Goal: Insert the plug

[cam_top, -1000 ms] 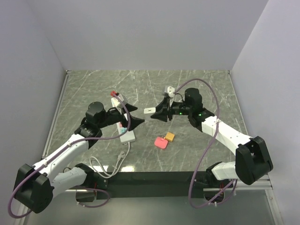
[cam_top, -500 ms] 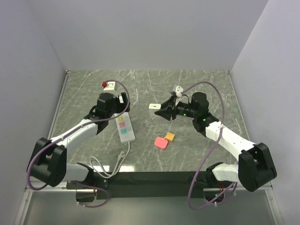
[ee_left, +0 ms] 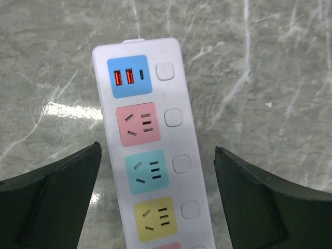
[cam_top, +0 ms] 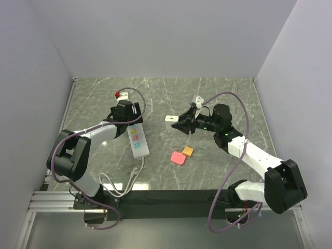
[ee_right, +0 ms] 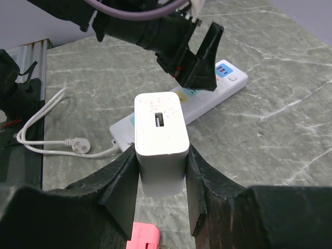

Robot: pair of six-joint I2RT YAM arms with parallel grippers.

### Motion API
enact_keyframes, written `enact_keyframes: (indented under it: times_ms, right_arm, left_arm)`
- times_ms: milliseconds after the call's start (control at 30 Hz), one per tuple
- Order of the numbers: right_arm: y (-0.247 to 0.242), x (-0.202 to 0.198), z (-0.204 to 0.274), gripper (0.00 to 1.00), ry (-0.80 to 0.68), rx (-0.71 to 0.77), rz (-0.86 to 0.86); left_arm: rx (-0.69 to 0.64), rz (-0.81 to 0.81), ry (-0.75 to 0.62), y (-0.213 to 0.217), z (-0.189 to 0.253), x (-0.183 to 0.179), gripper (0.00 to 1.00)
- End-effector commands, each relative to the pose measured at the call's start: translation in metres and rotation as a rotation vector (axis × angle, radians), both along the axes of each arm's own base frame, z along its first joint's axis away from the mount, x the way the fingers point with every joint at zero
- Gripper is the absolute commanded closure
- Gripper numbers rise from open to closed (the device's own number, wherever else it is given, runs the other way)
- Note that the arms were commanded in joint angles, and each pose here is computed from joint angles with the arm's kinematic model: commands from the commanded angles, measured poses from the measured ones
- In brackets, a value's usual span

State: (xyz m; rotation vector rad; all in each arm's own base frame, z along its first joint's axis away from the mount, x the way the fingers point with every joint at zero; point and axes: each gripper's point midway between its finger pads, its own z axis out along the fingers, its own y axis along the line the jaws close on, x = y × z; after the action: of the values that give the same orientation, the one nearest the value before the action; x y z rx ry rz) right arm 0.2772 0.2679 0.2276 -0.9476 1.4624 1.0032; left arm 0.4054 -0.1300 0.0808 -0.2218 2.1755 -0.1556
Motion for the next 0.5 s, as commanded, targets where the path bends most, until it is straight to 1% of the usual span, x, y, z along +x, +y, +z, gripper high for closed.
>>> enact_keyframes:
  times_ms: [0,167,467]
  right_arm:
    - [0.000,-0.007,0.029,1.00,-0.103,0.056,0.019]
    - [0.000,-0.011,0.029,1.00,-0.111,0.061,0.033]
    - [0.001,-0.011,0.028,1.00,-0.105,0.063,0.040]
  left_arm:
    - [-0.020,0.032,-0.040,-0.002,0.015,0.015,0.04]
    - [-0.003,0.032,-0.014,-0.001,0.004,0.015,0.03]
    - [0.021,0.009,0.057,-0.005,-0.025,0.017,0.04]
